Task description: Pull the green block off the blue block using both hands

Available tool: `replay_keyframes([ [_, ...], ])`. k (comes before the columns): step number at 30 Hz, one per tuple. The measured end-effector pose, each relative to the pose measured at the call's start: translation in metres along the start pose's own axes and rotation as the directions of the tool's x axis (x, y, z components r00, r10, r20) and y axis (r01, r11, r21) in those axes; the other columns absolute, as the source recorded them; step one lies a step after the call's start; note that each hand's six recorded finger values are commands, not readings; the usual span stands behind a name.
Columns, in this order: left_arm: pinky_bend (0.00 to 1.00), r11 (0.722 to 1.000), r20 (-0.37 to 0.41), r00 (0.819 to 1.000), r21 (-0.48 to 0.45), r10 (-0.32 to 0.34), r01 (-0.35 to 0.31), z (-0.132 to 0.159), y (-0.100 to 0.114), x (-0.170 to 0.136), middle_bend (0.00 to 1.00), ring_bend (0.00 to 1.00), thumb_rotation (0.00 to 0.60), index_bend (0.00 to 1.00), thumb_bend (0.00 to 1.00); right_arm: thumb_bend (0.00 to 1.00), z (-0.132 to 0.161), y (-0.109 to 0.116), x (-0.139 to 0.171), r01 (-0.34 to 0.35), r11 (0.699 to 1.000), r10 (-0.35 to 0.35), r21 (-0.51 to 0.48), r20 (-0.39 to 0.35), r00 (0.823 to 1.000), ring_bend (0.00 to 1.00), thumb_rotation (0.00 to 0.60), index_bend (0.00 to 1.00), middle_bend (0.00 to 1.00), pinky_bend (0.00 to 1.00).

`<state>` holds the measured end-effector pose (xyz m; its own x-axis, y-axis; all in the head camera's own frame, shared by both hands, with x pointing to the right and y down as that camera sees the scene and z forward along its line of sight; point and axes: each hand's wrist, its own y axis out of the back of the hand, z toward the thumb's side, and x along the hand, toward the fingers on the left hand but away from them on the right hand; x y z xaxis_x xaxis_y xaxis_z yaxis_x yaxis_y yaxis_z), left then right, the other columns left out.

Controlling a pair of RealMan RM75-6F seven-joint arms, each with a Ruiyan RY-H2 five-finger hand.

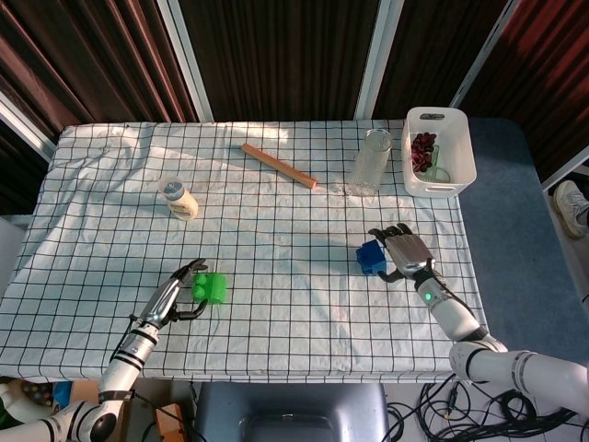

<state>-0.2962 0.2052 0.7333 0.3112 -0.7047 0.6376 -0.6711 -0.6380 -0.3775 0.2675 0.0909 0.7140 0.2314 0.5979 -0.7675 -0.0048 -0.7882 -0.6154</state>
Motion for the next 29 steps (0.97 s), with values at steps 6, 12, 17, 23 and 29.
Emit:
replay_keyframes([
  [6,0.00,1.000,0.025,1.000,0.012,-0.006,0.006,0.000,0.004,-0.003,0.00,0.00,0.600,0.00,0.33,0.20,-0.003,0.003,0.006,-0.035,0.999,0.034,-0.040,-0.005,0.999,0.00,0.600,0.00,0.00,0.00],
  [12,0.00,0.995,0.090,0.994,0.080,0.056,-0.063,0.010,0.029,-0.021,0.00,0.00,0.600,0.00,0.35,0.20,-0.008,0.020,0.026,0.039,0.998,-0.040,-0.050,-0.025,0.999,0.00,0.600,0.00,0.00,0.00],
  [17,0.00,0.940,0.079,0.984,0.291,0.161,-0.178,-0.001,0.068,-0.060,0.00,0.00,0.600,0.00,0.37,0.20,-0.042,0.036,0.070,0.183,0.983,-0.184,0.016,0.031,0.983,0.00,0.600,0.00,0.00,0.00],
  [23,0.00,0.740,-0.022,0.926,0.609,0.377,-0.286,-0.029,0.109,-0.130,0.00,0.00,0.600,0.00,0.37,0.20,-0.117,0.029,0.165,0.372,0.919,-0.393,0.128,0.252,0.884,0.00,0.600,0.00,0.00,0.00],
  [29,0.00,0.590,-0.107,0.889,0.782,0.446,-0.201,-0.046,0.114,-0.171,0.00,0.00,0.600,0.00,0.36,0.20,-0.162,-0.003,0.257,0.434,0.875,-0.484,0.214,0.405,0.776,0.00,0.600,0.00,0.00,0.00],
])
